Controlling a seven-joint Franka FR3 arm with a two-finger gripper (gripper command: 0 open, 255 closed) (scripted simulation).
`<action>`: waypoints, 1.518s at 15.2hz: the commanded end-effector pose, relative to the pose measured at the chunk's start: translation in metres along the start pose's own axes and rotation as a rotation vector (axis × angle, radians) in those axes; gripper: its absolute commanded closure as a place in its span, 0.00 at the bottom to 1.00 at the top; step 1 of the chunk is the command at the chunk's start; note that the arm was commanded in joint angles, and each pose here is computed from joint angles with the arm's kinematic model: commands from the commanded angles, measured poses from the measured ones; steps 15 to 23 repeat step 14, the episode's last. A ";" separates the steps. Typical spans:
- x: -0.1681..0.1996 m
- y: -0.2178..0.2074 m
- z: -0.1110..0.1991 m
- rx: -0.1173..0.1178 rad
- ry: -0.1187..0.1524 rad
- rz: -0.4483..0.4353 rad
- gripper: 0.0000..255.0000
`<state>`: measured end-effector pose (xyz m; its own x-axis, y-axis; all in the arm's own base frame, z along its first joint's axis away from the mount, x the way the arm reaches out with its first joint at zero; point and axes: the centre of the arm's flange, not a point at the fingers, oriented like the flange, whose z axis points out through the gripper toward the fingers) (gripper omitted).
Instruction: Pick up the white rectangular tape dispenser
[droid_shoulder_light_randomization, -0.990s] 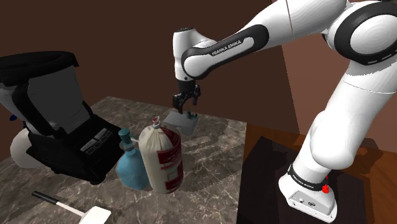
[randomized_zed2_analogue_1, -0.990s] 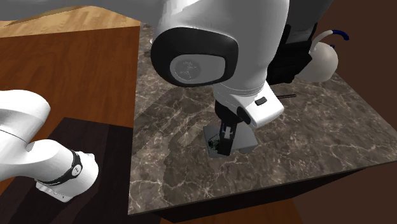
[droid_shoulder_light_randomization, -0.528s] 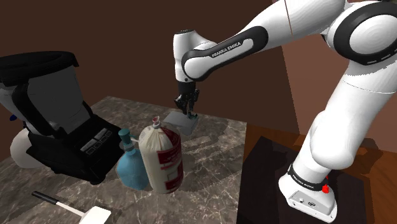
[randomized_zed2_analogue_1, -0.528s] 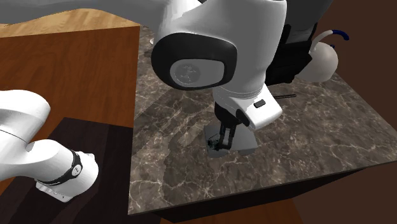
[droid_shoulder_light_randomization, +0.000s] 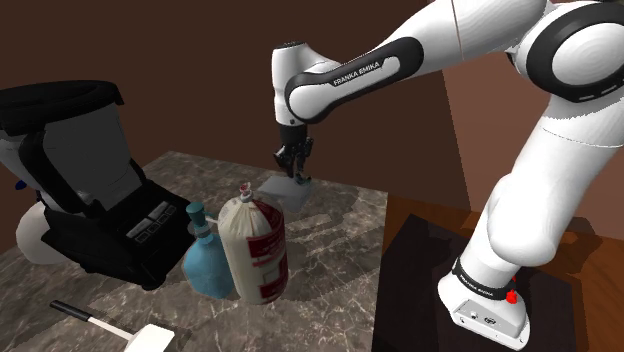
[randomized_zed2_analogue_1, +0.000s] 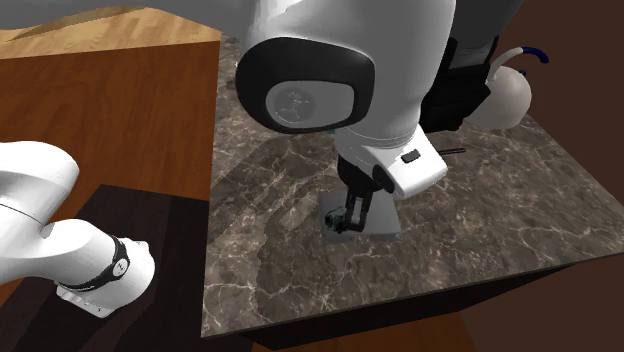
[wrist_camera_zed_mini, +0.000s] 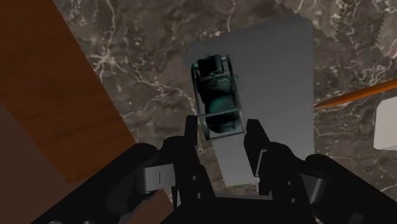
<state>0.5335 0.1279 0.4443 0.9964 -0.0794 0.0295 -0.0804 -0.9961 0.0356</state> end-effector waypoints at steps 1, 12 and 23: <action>0.001 0.001 -0.011 0.000 0.000 0.000 1.00; 0.002 0.003 -0.069 0.000 0.000 0.000 1.00; 0.002 0.003 -0.069 0.000 0.000 0.000 1.00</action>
